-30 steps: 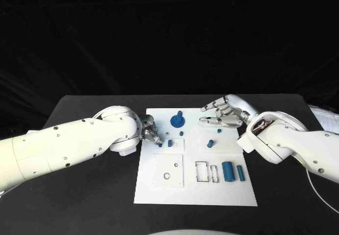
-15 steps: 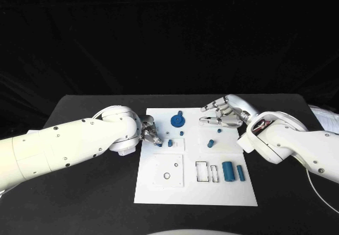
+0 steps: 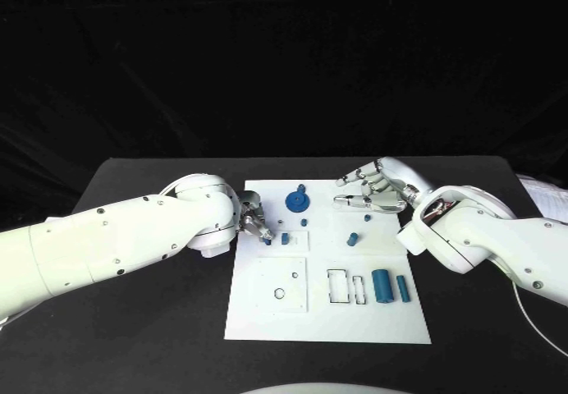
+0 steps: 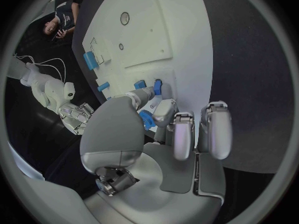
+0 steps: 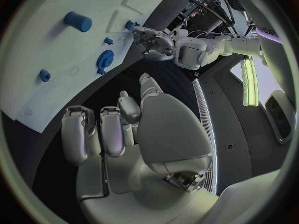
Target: Assemble the parts on the task board
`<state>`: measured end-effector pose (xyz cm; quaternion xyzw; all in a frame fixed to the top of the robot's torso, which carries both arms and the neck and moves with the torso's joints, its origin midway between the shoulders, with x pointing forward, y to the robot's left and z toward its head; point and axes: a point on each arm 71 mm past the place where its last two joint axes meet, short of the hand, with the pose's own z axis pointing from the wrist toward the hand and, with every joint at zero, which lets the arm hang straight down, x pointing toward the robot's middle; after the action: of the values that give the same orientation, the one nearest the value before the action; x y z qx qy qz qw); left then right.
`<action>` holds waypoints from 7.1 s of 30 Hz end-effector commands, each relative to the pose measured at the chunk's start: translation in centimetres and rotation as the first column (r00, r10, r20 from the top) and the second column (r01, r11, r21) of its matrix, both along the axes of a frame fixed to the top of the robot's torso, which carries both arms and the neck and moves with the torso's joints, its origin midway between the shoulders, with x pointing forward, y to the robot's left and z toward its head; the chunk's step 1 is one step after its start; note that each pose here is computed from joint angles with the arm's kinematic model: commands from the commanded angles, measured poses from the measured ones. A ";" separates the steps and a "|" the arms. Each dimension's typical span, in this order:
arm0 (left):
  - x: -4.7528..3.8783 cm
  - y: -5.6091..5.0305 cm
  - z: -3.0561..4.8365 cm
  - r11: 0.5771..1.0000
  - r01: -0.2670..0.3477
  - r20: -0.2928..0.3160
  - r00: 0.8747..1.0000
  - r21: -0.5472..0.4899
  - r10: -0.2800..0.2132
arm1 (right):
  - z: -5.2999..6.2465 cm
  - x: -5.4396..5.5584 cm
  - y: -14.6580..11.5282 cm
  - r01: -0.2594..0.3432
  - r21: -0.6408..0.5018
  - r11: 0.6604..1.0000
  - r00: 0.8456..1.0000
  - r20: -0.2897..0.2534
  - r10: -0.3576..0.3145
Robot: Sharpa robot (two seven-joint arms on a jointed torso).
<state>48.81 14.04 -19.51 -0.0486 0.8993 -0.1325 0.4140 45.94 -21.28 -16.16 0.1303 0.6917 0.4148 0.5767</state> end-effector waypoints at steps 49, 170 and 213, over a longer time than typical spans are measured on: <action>-0.15 0.8 -0.73 0.998 -0.023 -0.035 0.999 0.057 0.025 | -0.1 0.0 0.0 -0.005 -0.005 1.000 1.000 -0.001 0.005; 1.16 -4.1 2.36 0.906 0.416 0.517 0.794 -0.078 -0.320 | -0.6 0.1 0.3 -0.002 -0.002 1.000 1.000 -0.008 0.002; 1.09 -1.3 -0.16 0.934 0.353 0.425 0.855 -0.060 -0.296 | -0.8 0.0 0.3 -0.006 0.000 1.000 1.000 -0.014 0.006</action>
<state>50.01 12.86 -19.34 0.1025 0.7678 -0.2724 0.5708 46.05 -21.06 -16.89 0.1348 0.6952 0.4132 0.5726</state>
